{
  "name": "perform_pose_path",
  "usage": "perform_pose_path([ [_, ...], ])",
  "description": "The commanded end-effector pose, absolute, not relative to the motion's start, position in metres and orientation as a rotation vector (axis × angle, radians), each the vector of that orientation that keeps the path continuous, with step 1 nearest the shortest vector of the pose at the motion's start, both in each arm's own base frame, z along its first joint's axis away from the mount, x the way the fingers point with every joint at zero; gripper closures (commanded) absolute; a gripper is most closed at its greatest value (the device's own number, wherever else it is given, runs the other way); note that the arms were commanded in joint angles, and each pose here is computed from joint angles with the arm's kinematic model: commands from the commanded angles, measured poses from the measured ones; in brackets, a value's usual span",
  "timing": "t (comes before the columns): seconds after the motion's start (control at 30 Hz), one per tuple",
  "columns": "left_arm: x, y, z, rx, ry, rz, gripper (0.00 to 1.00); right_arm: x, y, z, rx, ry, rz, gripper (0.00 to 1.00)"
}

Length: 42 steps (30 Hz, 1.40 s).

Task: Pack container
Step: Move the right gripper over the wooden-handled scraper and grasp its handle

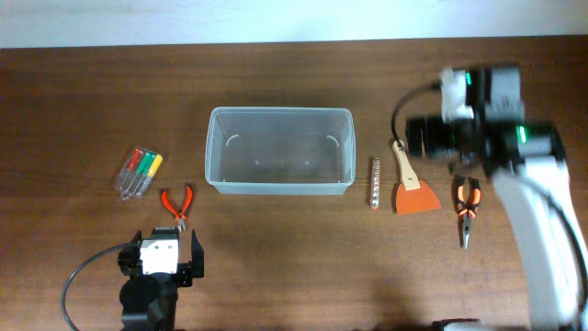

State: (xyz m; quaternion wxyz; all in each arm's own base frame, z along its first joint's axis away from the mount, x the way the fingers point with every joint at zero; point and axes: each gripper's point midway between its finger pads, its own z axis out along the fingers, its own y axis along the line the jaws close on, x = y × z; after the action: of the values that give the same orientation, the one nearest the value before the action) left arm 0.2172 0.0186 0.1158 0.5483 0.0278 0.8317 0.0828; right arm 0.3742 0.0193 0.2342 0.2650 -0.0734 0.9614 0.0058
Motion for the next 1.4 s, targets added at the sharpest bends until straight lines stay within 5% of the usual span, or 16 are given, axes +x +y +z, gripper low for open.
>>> perform_pose_path([
  [0.0,0.217,0.019,0.114,0.082,1.969,0.209,0.01,0.413,0.02,0.23,-0.306,2.683,-0.008,0.01],
  [0.5,0.217,0.019,0.114,0.082,1.969,0.208,0.01,0.44,0.017,0.15,-0.327,2.887,-0.017,0.0],
  [0.63,0.217,0.019,0.114,0.082,1.969,0.208,0.01,0.441,0.013,0.124,-0.37,2.949,-0.049,0.28],
  [1.37,0.217,0.019,0.114,0.082,1.968,0.209,0.01,0.422,-0.011,0.042,-0.356,3.182,-0.049,0.3],
])
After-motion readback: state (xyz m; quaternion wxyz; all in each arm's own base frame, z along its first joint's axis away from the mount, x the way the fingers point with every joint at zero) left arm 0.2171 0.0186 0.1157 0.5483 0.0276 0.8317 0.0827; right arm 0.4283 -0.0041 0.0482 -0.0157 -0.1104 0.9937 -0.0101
